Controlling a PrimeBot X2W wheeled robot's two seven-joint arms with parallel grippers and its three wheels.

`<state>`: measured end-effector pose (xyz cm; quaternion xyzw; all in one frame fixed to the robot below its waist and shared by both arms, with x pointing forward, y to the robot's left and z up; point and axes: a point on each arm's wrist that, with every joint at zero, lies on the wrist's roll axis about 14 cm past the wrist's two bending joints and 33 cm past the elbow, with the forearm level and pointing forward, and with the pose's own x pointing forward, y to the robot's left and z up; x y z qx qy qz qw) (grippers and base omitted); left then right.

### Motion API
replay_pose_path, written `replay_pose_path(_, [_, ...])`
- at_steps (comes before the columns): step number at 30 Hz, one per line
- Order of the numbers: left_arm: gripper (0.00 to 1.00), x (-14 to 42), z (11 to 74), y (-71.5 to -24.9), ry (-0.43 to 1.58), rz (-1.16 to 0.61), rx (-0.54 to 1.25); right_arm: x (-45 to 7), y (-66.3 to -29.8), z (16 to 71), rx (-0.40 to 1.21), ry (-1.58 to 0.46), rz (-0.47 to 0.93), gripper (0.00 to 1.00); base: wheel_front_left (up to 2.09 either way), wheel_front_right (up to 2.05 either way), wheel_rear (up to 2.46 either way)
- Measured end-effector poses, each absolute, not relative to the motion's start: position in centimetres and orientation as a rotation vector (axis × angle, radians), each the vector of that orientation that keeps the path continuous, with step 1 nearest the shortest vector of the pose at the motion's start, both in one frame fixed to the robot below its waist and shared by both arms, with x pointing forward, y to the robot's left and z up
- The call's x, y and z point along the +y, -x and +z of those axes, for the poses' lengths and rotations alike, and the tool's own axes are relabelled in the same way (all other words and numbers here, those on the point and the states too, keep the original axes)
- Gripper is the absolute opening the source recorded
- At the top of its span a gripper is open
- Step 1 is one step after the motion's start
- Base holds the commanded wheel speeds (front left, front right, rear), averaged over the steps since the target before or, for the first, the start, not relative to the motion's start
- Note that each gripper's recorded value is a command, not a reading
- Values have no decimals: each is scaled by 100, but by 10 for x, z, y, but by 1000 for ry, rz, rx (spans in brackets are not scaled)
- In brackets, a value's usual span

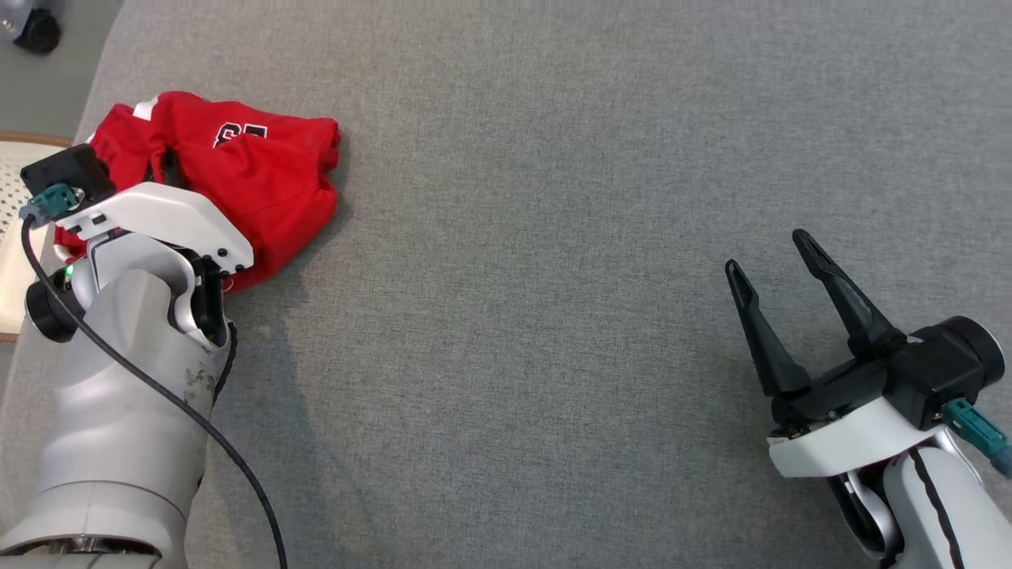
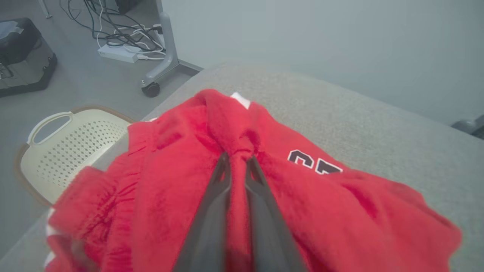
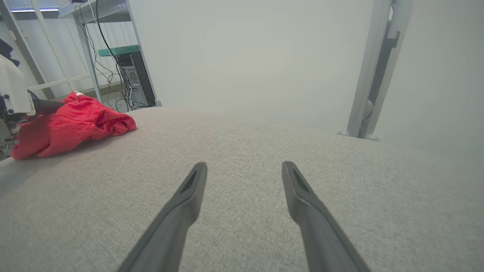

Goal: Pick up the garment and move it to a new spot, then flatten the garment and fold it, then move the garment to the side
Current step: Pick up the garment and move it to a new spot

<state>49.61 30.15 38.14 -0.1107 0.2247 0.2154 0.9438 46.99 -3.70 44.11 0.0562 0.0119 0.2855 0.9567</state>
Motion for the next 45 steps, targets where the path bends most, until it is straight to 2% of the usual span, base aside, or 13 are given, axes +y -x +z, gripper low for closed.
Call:
replay_pose_path(6, [0,281,422,-507,217,356,290,-43,-457,460,2,-128,538,100,0,0,0])
replay_pose_path(12, [0,248,492,-519,216,250,68,-62,-443,484,-39,-138,457,100,0,0,0])
replay_pose_path(20, [0,173,535,-505,239,69,-67,-101,-417,509,-89,-125,330,100,0,0,0])
replay_pose_path(38, [0,-27,557,-475,216,-458,-65,-189,-369,533,-154,-107,51,100,0,0,0])
replay_pose_path(45, [0,-76,503,-440,156,-601,88,-212,-365,530,-146,-102,-20,100,0,0,0])
